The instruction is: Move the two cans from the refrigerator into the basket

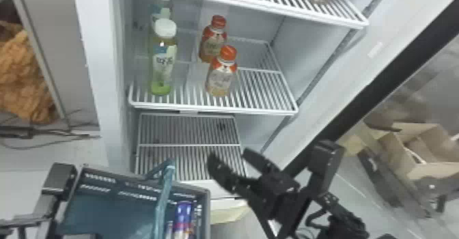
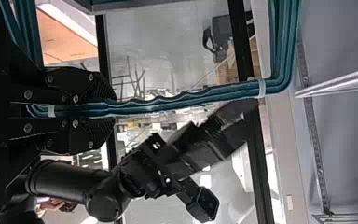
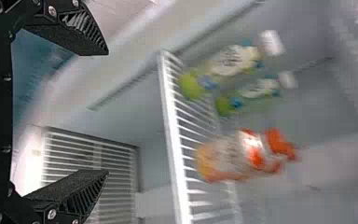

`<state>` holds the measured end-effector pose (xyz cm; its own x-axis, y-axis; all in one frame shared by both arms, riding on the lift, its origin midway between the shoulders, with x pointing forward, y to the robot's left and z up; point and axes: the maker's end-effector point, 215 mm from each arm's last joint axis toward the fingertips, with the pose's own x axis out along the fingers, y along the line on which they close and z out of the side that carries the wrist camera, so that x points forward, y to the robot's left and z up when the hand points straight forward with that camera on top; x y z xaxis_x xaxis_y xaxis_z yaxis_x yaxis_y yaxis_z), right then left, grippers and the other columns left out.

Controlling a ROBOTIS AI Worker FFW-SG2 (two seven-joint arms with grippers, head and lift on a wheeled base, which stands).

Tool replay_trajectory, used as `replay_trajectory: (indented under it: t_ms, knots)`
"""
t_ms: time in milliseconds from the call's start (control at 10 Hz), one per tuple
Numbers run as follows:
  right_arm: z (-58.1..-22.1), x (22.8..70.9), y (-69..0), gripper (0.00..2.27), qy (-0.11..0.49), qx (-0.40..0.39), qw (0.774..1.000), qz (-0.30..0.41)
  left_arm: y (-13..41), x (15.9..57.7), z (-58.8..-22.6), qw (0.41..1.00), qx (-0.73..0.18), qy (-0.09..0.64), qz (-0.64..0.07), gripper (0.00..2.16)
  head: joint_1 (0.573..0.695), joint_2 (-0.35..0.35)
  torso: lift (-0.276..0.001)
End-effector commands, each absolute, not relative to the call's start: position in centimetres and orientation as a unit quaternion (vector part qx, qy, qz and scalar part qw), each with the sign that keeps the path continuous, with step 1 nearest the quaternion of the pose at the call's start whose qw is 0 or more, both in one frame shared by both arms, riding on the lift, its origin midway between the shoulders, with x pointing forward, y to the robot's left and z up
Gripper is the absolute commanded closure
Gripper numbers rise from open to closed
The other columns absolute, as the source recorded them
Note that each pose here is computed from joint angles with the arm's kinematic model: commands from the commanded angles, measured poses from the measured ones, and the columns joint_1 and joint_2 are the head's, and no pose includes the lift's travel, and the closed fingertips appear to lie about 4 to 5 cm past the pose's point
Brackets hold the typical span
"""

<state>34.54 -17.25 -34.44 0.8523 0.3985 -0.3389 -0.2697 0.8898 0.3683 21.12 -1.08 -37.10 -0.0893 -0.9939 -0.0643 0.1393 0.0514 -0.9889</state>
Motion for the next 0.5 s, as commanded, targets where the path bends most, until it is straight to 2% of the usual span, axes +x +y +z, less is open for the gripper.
replay_trajectory:
  t_ms: [0, 400]
  knots:
    - [-32.7, 36.4, -19.1, 0.12, 0.147, 0.159, 0.964, 0.154, -0.9, 21.0, -37.3, 0.523, -0.424, 0.507, -0.538, 1.21, 0.695, -0.350, -0.266]
    - [-29.2, 39.7, -23.7, 0.13, 0.016, 0.113, 0.989, 0.089, -0.9, 21.2, -37.5, 0.525, -0.426, 0.507, -0.535, 1.21, 0.695, -0.350, -0.266]
